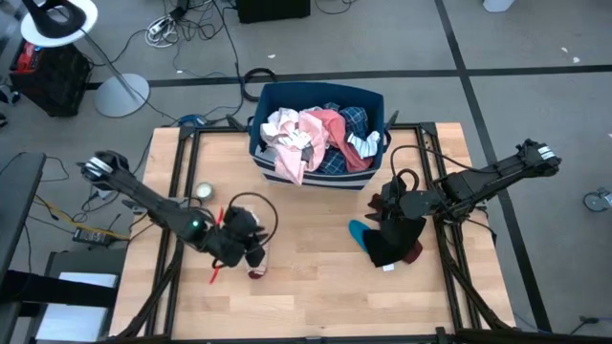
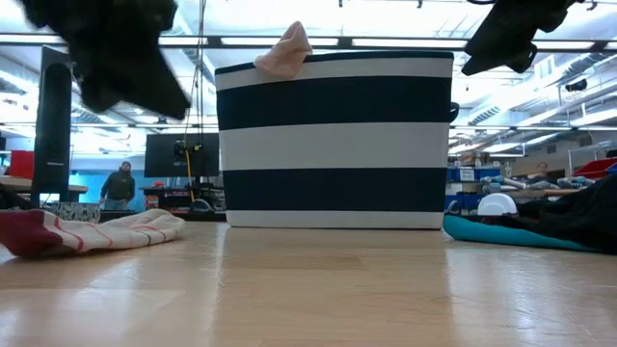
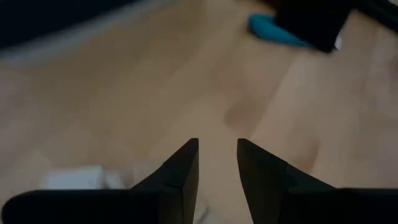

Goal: Sort clothes
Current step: Put the striped light pink sock into the blue bin

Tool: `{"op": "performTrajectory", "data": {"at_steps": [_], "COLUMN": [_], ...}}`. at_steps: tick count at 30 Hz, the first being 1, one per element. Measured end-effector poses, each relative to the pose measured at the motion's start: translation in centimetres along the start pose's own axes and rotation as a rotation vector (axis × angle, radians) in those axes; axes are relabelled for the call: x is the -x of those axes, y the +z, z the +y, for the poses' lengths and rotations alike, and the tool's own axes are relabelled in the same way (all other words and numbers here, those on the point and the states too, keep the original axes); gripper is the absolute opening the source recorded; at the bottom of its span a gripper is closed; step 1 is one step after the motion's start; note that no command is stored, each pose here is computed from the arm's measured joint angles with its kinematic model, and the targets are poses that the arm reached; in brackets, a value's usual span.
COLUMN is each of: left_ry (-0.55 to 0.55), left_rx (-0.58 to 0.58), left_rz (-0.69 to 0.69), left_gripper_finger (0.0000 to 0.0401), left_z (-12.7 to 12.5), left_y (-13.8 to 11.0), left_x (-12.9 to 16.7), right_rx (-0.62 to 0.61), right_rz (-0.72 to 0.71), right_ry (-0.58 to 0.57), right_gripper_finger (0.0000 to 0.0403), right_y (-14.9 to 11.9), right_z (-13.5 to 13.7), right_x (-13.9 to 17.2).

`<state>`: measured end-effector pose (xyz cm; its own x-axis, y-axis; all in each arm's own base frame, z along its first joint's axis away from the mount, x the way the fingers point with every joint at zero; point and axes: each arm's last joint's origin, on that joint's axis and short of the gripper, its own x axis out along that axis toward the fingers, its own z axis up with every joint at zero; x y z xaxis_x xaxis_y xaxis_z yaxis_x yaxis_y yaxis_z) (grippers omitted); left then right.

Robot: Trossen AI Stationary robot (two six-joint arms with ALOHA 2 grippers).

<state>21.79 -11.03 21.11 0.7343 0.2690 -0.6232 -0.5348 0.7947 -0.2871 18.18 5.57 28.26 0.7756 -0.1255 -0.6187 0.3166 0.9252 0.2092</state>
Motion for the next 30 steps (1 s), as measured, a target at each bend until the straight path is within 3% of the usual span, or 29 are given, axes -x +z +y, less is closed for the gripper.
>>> {"op": "performTrajectory", "data": {"at_steps": [4, 13, 16, 18, 20, 23, 25, 30], "left_ry": [-0.015, 0.174, 0.179, 0.163, 0.115, 0.037, -0.061, -0.149], "left_rx": [0.072, 0.206, 0.247, 0.236, 0.197, 0.102, 0.09, -0.038], "left_rz": [0.053, 0.189, 0.253, 0.278, 0.292, 0.278, 0.183, -0.011], "left_gripper_finger": [0.0115, 0.0115, 0.009, 0.0049, 0.0015, 0.0005, 0.0003, 0.0001], "left_z": [1.1, 3.3, 3.3, 3.0, 2.3, 1.4, 0.1, -1.3], "left_y": [-2.8, -6.6, -6.8, -6.6, -5.8, -3.8, -1.0, 4.6], "left_x": [-2.0, -5.9, -7.0, -7.1, -6.6, -5.1, -3.6, 0.7], "right_rx": [0.0, -0.002, -0.002, -0.003, -0.003, -0.003, -0.004, -0.004], "right_rz": [0.0, -0.004, -0.003, -0.004, -0.003, -0.004, -0.005, -0.006], "right_ry": [0.0, -0.004, -0.004, -0.003, -0.003, -0.003, -0.003, -0.001], "right_gripper_finger": [0.0176, 0.0176, 0.0176, 0.0176, 0.0176, 0.0176, 0.0176, 0.0176], "right_y": [0.0, 0.0, 0.0, 0.0, 0.0, 0.0, 0.0, 0.0], "right_z": [0.0, 0.0, 0.0, 0.0, 0.0, 0.0, 0.0, 0.0], "right_x": [0.0, 0.0, 0.0, 0.0, 0.0, 0.0, 0.0, 0.0]}}
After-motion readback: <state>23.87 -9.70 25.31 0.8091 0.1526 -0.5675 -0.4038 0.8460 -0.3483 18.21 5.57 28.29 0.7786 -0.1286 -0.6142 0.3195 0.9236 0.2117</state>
